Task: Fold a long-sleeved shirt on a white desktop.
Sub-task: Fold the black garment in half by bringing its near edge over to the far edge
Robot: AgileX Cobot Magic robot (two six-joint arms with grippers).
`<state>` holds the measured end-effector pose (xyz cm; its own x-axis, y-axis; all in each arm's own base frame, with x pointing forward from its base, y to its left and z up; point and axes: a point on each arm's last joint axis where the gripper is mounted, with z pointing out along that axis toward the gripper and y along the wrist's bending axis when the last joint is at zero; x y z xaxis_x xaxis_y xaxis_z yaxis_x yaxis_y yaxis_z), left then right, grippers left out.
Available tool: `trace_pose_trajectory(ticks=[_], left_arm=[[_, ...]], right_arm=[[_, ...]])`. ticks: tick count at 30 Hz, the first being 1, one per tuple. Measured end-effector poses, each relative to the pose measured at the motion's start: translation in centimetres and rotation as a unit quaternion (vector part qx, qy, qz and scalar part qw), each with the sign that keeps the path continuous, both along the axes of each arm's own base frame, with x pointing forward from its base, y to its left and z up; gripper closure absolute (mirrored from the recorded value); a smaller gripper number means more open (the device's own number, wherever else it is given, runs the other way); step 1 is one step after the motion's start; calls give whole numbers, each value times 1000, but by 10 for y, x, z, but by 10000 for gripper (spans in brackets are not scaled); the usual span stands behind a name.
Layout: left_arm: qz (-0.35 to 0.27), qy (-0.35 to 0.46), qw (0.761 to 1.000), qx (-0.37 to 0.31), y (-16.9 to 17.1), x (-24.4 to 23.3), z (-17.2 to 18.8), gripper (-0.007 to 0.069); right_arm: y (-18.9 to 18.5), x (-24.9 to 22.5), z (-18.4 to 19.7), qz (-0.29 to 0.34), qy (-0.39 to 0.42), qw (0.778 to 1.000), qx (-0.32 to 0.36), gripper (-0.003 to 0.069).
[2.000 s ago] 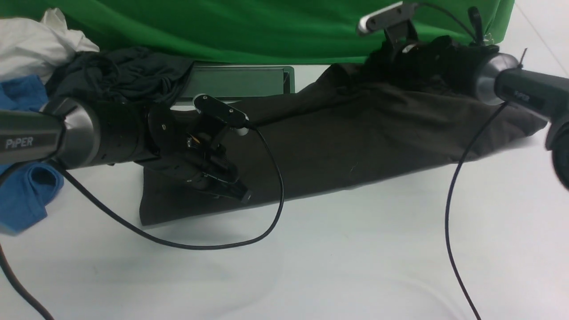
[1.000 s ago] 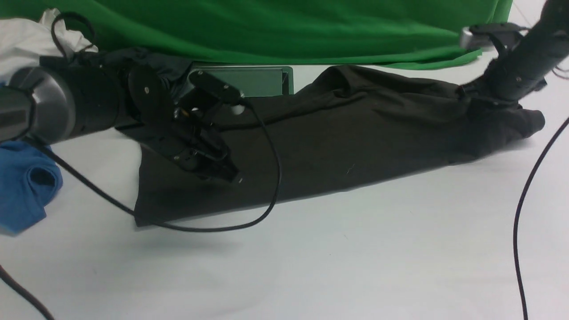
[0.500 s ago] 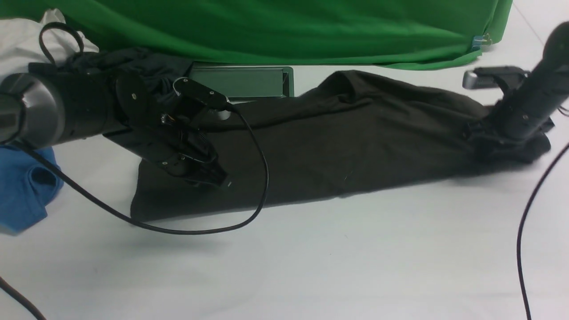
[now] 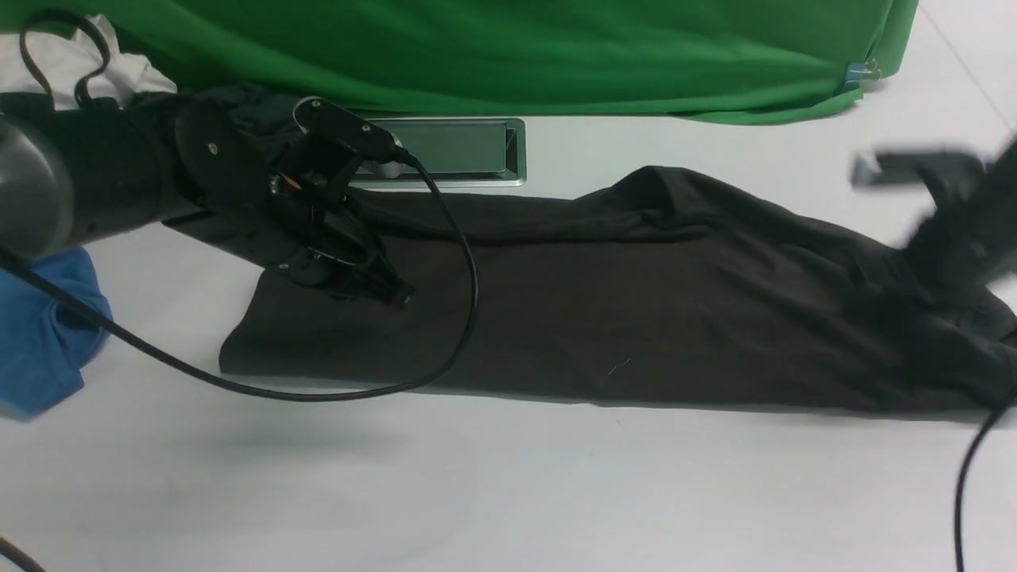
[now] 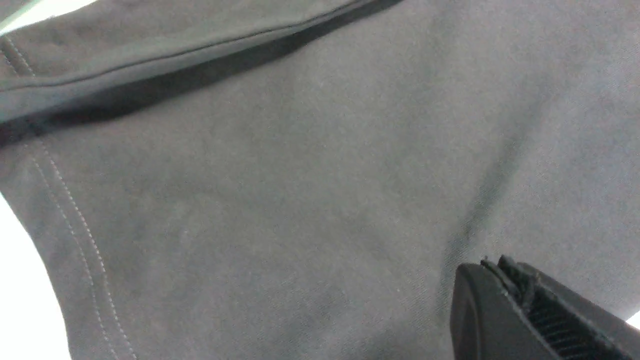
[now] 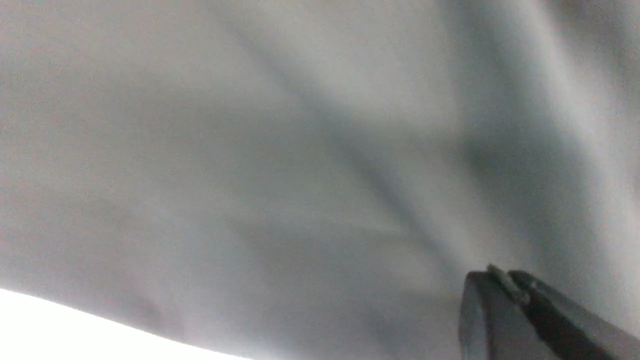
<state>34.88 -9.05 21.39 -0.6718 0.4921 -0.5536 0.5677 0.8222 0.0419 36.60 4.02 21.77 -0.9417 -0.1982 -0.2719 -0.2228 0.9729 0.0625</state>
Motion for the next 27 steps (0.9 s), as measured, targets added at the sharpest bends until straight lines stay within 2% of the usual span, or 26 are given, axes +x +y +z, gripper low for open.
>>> trace_pose_trajectory(ticks=[3,5,7,10,20,25,27], left_arm=[[5,0,1000,-7,-1,0,0,607],[5,12,1000,-9,-1,0,-4,607],[5,20,1000,-10,-2,0,-8,607],[18,32,999,-14,-1,-4,-23,607],[34,40,999,-1,3,-6,-53,607],[35,46,998,1,3,-5,-59,607],[33,46,998,3,3,-5,-60,607]], right_arm=[[41,14,20,68,-82,994,11,638],[78,29,19,124,-121,985,23,638],[89,37,18,137,-132,982,25,638],[111,68,-11,160,-121,979,27,638],[109,101,-54,160,-62,985,22,638],[99,110,-66,146,-67,987,21,638],[94,117,-69,133,-92,987,24,638]])
